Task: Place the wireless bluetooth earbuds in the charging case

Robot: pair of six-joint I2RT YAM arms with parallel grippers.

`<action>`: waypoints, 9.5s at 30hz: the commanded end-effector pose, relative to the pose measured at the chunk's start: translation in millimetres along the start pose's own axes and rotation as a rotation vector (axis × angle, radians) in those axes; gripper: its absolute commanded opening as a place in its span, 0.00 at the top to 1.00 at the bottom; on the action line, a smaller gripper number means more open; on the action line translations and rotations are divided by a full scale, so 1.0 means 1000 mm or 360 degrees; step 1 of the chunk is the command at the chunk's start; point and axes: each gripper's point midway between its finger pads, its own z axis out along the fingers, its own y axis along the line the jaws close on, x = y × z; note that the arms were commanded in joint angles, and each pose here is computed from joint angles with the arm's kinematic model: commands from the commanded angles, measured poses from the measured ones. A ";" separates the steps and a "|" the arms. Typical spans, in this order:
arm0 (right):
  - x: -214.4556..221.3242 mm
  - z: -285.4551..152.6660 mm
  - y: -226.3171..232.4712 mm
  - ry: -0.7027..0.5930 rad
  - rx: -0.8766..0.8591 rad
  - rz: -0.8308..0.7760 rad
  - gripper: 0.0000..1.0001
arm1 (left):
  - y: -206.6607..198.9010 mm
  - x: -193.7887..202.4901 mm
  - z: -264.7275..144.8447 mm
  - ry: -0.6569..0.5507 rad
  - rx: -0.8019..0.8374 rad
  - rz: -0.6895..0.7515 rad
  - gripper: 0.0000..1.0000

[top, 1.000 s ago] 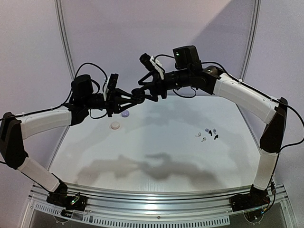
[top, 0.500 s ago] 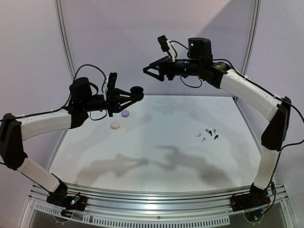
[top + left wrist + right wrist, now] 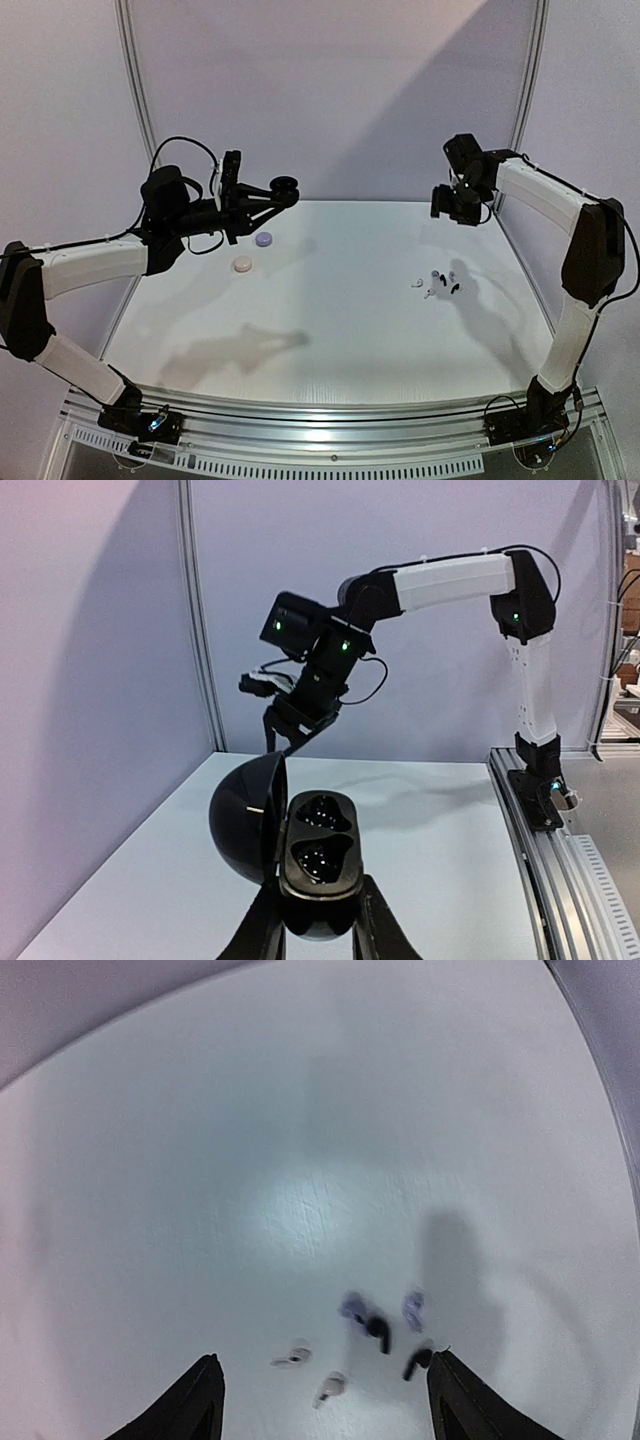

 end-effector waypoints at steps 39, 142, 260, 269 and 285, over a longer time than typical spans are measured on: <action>0.139 0.120 -0.101 0.0656 0.0480 0.0216 0.83 | -0.009 -0.006 -0.007 -0.0027 0.0008 0.0062 1.00; 0.249 0.044 -0.112 0.1260 0.0226 -0.0503 0.61 | -0.012 0.001 -0.012 -0.0019 -0.0006 0.0121 1.00; 0.045 -0.244 0.312 -0.0892 -0.1373 -0.0277 1.00 | 0.041 -0.038 0.032 -0.0396 -0.0922 0.0679 1.00; 0.051 -0.229 0.311 -0.0847 -0.1312 -0.0293 1.00 | 0.041 -0.039 0.030 -0.0395 -0.0933 0.0710 1.00; 0.072 -0.213 0.323 -0.0690 -0.1369 -0.0340 1.00 | 0.040 -0.044 0.028 -0.0412 -0.0943 0.0780 1.00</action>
